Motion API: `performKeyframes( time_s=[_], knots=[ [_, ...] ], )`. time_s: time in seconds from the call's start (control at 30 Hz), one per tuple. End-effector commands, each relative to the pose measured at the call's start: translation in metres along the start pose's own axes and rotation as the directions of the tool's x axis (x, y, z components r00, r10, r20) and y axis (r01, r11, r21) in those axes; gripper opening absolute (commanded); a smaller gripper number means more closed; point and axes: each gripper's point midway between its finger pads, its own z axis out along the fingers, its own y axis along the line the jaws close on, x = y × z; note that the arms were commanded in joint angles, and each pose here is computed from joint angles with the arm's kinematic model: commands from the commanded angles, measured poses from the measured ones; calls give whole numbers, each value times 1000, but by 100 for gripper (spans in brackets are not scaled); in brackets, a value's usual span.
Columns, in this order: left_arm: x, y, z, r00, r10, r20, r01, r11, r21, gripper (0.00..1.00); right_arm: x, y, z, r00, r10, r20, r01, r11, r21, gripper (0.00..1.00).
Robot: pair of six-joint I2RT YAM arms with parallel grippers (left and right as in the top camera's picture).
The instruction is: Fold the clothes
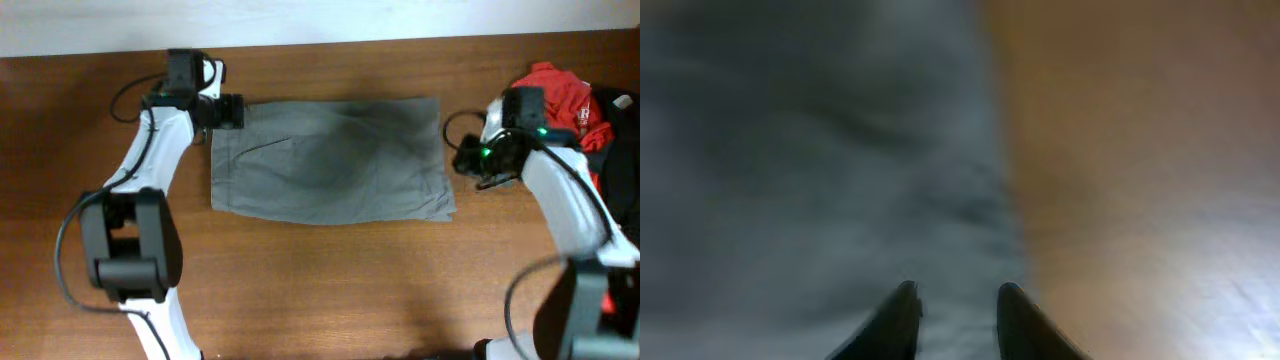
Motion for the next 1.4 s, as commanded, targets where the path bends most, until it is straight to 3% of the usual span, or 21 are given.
performKeyframes(
  time_s=[0.0, 0.1, 0.2, 0.27, 0.47, 0.77, 1.0, 1.03, 1.17, 1.27, 1.37],
  knots=[
    [-25, -32, -60, 998, -9, 61, 0, 990, 143, 59, -2, 81, -18, 980, -188, 61, 198, 925, -324, 20],
    [7, -54, -55, 995, -72, -72, 87, 966, 243, 22, 11, 114, 12, 958, -284, 40, 279, 888, -366, 19],
    [30, -68, -42, 990, -54, -129, 87, 959, 271, 15, 32, 142, 57, 944, -330, -19, 294, 865, -408, 19],
    [47, -71, -28, 987, -39, -157, 78, 965, 249, 12, 46, 151, 92, 943, -325, -71, 267, 868, -420, 12],
    [112, -68, 15, 962, -20, -271, 72, 980, 184, 8, 58, 123, 140, 961, -202, -188, 121, 921, -371, 9],
    [147, -37, 46, 973, -18, -228, 27, 999, 33, 8, 54, -25, 119, 953, -19, -303, 17, 1000, -11, 10],
    [142, -32, 48, 979, -13, -205, 15, 1000, 10, 9, 50, -82, 90, 945, 113, -307, -106, 994, 39, 11],
    [130, -35, 39, 980, -13, -199, 17, 1000, 16, 18, 33, -67, 70, 968, 40, -249, -80, 985, -152, 11],
    [98, -55, 3, 984, -10, -178, 30, 993, 111, 25, -6, -12, 13, 998, -36, -53, 2, 849, -528, 10],
    [63, -78, -32, 995, -3, -103, 26, 975, 223, 25, -23, 25, -21, 995, -73, 66, 98, 739, -666, 6],
    [28, -98, -58, 999, 18, 31, -27, 956, 293, 19, -17, 53, -14, 983, -162, 83, 176, 726, -665, 6]
  ],
)
